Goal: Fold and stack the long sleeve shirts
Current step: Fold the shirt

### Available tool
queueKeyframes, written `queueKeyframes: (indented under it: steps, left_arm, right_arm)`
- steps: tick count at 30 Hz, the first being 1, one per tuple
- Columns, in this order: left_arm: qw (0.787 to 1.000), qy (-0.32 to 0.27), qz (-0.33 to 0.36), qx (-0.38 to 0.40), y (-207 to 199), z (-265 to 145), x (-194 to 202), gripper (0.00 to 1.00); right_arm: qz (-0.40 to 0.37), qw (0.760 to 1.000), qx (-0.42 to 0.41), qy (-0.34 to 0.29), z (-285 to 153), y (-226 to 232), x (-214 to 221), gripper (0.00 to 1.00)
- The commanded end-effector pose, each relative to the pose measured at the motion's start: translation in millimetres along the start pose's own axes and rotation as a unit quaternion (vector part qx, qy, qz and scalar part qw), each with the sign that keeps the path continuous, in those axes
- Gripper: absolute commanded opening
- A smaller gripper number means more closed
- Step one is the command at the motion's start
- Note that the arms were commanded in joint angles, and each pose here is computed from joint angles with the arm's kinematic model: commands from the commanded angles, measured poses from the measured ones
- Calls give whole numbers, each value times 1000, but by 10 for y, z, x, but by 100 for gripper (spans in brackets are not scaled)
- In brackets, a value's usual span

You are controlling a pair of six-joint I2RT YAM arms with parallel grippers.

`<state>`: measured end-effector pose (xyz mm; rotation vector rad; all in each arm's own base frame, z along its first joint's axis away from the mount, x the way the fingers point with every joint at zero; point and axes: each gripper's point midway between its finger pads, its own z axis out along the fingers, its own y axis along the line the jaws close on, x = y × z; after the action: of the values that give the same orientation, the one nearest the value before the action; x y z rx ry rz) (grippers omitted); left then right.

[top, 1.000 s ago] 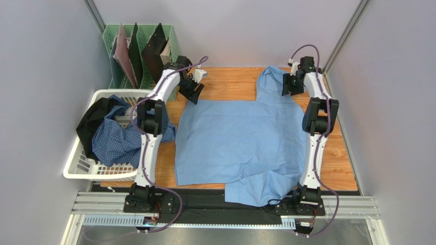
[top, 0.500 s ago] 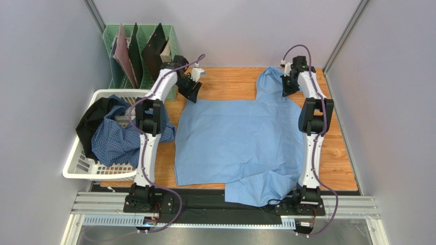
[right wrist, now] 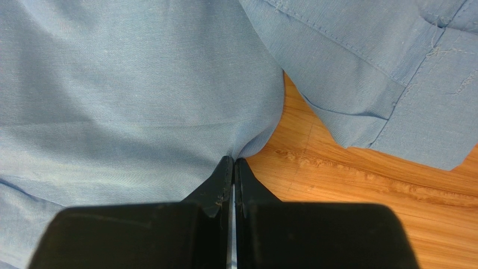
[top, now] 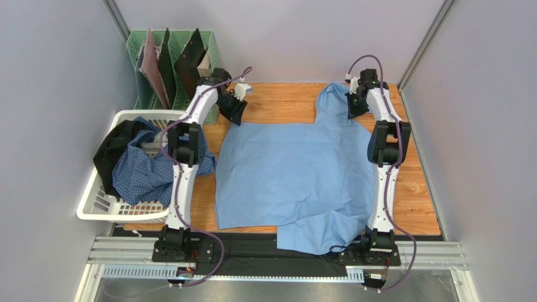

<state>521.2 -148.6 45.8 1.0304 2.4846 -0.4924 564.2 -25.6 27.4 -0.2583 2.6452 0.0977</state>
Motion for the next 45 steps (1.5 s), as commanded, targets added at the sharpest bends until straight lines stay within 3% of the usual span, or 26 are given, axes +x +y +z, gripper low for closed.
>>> queueKeyframes:
  steps: [1, 10, 12, 18, 21, 34, 37, 42, 45]
  left_arm:
    - [998, 22, 54, -29, 83, 60, 7, 49]
    - [996, 8, 79, -40, 71, 14, -120, 18]
    - [996, 1, 84, -39, 59, -16, -159, 16]
    - [992, -19, 119, -48, 51, -204, -300, 49]
    - [988, -23, 145, -42, 24, -220, -326, 54]
    - [979, 13, 203, 12, -1, 96, -98, 50]
    - [980, 30, 198, 18, 19, 204, 16, 43]
    - [979, 38, 201, 19, -6, 290, 24, 42]
    - [977, 43, 206, 30, -74, 291, 53, 31]
  right_arm:
    - [-13, 1000, 15, 17, 84, -58, 91, 0]
    - [-23, 999, 16, -14, -94, -69, -100, 0]
    - [-28, 999, 21, -26, -147, -83, -172, 0]
    - [-35, 998, 21, -40, -243, -74, -263, 0]
    - [-38, 998, 20, -36, -220, -72, -232, 0]
    - [-43, 998, 22, -32, -209, -84, -206, 0]
    - [-46, 998, 21, -32, -213, -82, -204, 0]
    - [-49, 998, 17, -36, -250, -65, -228, 0]
    - [-51, 998, 18, -42, -295, -67, -276, 0]
